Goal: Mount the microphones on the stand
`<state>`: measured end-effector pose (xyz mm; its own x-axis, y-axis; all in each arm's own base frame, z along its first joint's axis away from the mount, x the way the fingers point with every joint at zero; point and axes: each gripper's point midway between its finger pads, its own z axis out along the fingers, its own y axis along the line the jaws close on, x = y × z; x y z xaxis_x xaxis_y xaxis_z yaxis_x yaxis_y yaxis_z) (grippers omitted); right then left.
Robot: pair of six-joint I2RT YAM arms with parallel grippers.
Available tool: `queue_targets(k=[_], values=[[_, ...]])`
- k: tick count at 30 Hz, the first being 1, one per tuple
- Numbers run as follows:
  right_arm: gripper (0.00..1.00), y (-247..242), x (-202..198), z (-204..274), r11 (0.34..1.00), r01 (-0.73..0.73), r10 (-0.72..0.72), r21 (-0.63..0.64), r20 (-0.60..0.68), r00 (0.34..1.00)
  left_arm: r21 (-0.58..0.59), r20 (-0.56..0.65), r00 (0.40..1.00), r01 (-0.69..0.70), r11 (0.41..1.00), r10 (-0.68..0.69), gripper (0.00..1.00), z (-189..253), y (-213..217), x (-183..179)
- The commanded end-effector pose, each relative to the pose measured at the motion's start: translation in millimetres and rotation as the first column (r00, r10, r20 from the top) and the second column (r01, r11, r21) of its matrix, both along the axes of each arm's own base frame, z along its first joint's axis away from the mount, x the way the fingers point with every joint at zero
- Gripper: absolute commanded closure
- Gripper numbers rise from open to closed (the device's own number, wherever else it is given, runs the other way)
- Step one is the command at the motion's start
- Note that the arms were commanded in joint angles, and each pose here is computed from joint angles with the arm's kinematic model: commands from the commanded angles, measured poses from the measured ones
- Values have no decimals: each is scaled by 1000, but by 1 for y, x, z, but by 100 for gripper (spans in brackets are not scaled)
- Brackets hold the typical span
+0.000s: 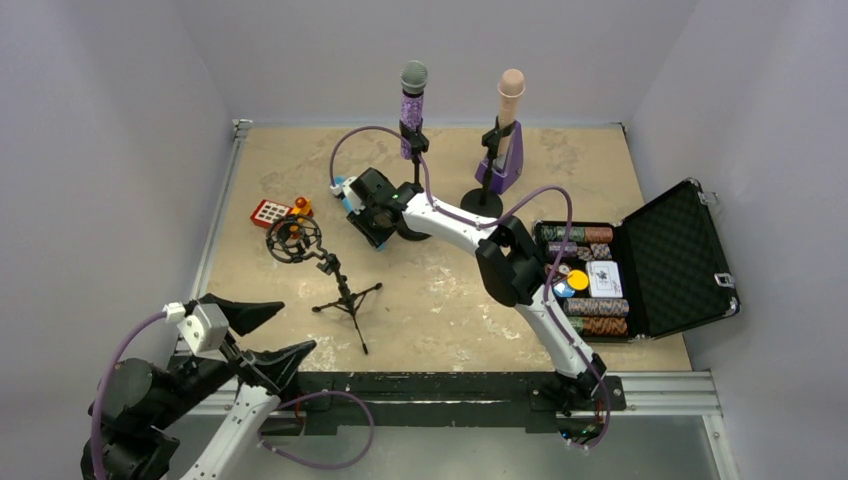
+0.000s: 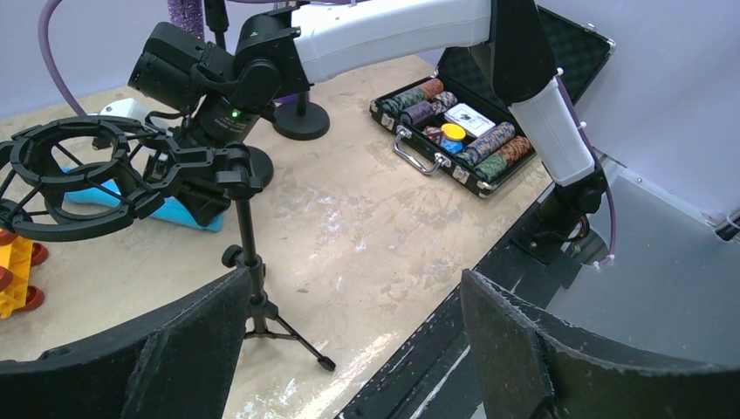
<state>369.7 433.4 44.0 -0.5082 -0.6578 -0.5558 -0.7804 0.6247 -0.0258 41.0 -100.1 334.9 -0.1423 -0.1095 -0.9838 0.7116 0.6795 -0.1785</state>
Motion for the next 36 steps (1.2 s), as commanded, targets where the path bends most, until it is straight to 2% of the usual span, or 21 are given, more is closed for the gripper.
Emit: queue_targets(k=[1, 13, 23, 33, 36], values=[[75, -15, -19, -5, 999, -25, 21, -43, -77, 997, -14, 33, 999, 19, 1000, -19, 7, 9, 0, -8], [74, -64, -60, -12, 992, -52, 36, -116, -129, 991, -26, 36, 999, 32, 999, -31, 7, 11, 0, -13], [69, -124, -114, -24, 980, -127, 100, -156, -168, 981, -37, 40, 998, 44, 998, -43, 7, 12, -1, -16], [62, -104, -110, -12, 978, -174, 152, -119, -172, 973, -48, 44, 998, 43, 998, -41, 7, 15, 1, -21], [57, -98, -104, -6, 977, -186, 170, -104, -145, 975, -47, 48, 998, 35, 998, -33, 7, 15, 3, -23]])
